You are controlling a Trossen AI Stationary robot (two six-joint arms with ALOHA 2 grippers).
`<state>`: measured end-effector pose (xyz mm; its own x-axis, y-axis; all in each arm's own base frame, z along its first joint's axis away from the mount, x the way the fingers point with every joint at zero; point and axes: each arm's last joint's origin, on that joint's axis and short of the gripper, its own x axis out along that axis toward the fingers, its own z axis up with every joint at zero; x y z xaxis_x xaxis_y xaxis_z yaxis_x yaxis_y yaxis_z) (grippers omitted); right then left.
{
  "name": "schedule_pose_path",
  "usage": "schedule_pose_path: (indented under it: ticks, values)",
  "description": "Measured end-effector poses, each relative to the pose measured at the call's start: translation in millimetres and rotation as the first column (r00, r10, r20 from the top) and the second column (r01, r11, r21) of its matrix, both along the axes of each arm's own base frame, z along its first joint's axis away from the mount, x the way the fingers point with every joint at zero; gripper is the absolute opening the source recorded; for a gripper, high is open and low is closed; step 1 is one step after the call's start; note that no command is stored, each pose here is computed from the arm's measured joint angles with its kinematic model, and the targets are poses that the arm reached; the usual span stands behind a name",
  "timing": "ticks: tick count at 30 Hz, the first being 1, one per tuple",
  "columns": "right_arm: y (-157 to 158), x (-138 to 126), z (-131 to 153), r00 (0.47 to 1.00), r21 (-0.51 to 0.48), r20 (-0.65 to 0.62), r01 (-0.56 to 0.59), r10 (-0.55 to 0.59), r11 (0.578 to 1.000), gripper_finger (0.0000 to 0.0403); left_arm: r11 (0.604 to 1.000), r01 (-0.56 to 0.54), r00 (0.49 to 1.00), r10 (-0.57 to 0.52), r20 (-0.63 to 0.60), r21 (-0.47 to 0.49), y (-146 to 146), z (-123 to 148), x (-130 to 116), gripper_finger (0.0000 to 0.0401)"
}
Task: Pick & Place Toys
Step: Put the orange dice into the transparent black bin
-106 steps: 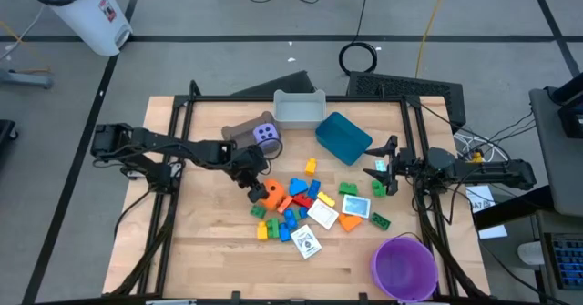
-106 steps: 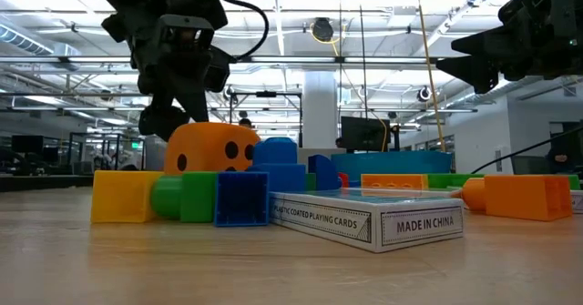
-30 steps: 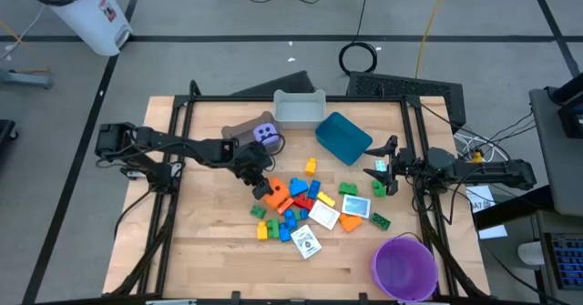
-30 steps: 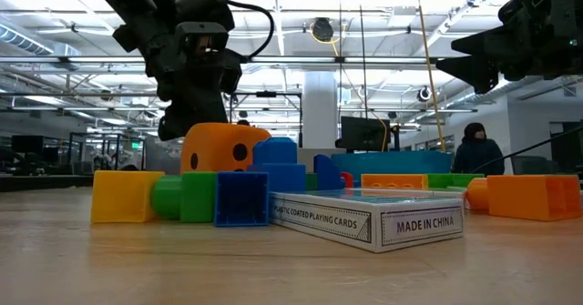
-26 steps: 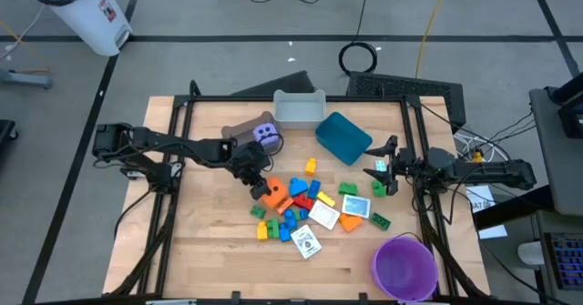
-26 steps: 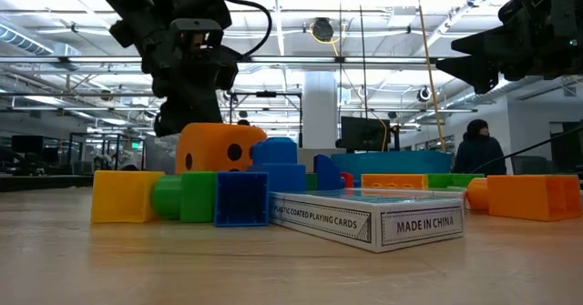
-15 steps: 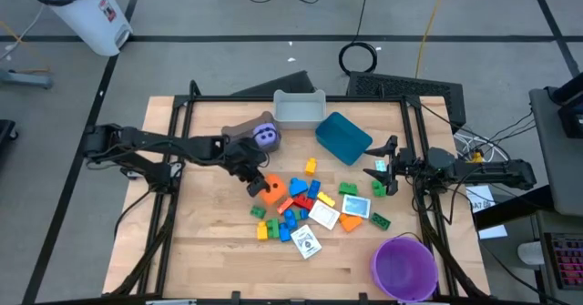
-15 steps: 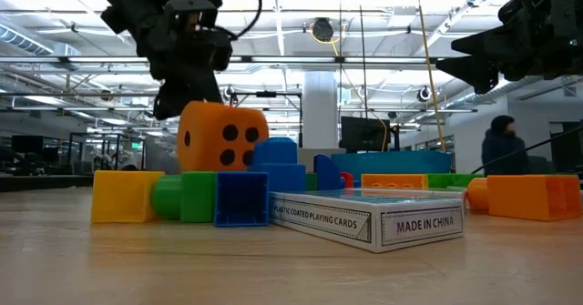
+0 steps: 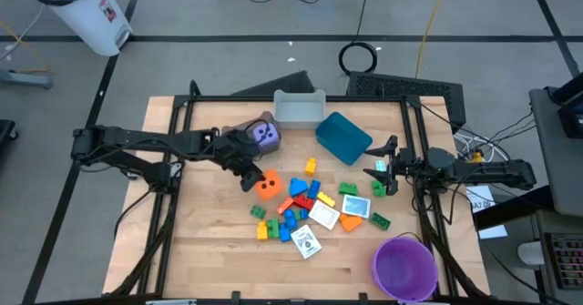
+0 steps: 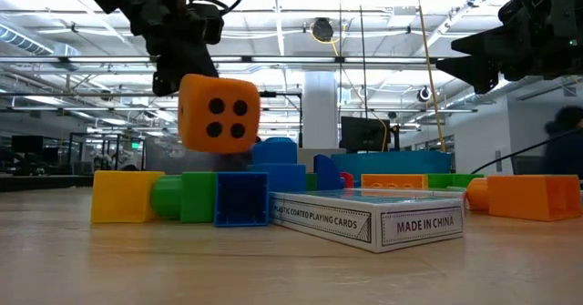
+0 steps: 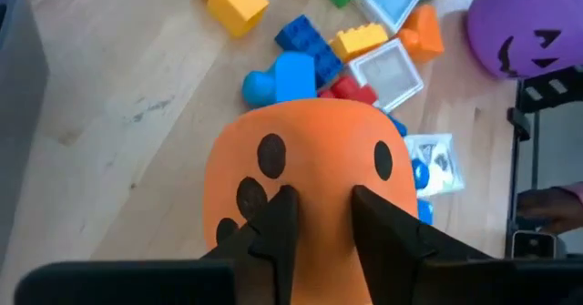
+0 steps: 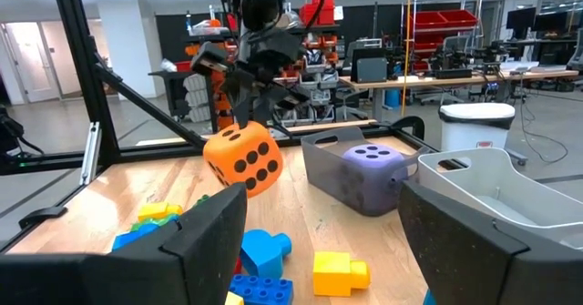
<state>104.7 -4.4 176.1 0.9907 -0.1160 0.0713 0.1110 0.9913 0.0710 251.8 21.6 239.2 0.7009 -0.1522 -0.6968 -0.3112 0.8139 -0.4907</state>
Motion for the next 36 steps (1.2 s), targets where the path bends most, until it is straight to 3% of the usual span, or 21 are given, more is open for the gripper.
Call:
schedule_pose_path:
  ticks: [12,17,24,28,36]
  values:
    - [0.0,0.0,0.0,1.000,0.000,0.000,0.000,0.000,1.000,0.0279,0.995,0.041,0.985,-0.026,-0.168,0.086,-9.7,-27.6,7.3,0.0096]
    - [0.0,0.0,0.0,1.000,0.000,0.001,0.000,0.000,1.000,0.0279,0.988,0.049,0.983,-0.022,-0.180,0.148,-15.3,-30.7,10.1,0.0096]
    - [0.0,0.0,0.0,1.000,0.000,0.000,0.000,0.000,1.000,0.0279,0.991,0.057,0.984,-0.034,-0.176,0.124,-26.2,-30.5,10.8,0.0102]
    - [0.0,0.0,0.0,1.000,0.000,0.000,0.000,0.000,1.000,0.0279,0.993,0.046,0.983,-0.026,-0.182,0.106,-29.0,-31.2,10.5,0.0141]
    - [0.0,0.0,0.0,1.000,0.000,0.000,0.000,0.000,1.000,0.0279,0.992,0.105,0.975,-0.090,-0.202,0.069,-40.5,-34.7,9.9,0.0260]
